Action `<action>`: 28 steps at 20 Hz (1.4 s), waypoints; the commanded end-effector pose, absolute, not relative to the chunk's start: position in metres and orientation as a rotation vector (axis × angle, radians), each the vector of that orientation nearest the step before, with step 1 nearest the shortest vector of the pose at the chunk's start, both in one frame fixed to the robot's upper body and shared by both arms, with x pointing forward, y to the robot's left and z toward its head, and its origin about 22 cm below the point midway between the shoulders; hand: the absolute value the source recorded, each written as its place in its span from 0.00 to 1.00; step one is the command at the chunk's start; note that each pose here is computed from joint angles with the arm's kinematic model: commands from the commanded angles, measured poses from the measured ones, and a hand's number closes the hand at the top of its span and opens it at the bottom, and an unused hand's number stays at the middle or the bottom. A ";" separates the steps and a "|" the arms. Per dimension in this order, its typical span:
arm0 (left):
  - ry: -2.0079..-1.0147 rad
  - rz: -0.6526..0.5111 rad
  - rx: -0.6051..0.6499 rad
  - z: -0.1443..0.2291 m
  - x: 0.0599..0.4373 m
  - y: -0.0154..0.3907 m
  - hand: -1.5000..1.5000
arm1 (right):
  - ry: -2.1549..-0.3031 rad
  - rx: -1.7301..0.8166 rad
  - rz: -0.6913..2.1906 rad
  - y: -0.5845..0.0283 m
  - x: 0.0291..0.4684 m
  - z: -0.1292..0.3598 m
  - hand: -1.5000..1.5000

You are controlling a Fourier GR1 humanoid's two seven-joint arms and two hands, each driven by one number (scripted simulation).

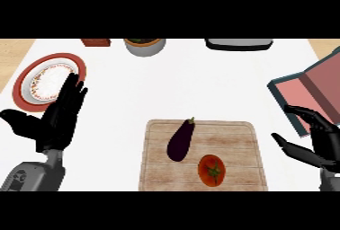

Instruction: Pick the tomato from the cutting board and place it in the cardboard box

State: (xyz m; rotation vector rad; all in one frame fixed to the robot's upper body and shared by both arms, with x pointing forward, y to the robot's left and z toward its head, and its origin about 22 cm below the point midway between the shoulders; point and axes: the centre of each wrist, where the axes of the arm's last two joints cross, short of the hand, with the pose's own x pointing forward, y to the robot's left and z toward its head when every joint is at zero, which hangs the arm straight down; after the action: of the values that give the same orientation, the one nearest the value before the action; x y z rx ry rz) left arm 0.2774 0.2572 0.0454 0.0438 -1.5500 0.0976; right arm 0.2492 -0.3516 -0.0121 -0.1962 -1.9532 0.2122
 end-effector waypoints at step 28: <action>-1.547 0.101 0.079 0.054 0.264 0.254 0.50 | -1.601 -0.103 1.096 -0.275 0.193 0.113 0.00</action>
State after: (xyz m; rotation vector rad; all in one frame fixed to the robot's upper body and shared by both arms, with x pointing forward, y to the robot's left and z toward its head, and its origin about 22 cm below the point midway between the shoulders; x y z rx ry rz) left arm 0.2603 0.2626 0.0535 0.0752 -1.5476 0.1069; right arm 0.2032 -0.2890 0.1193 -0.0582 -1.6329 1.0795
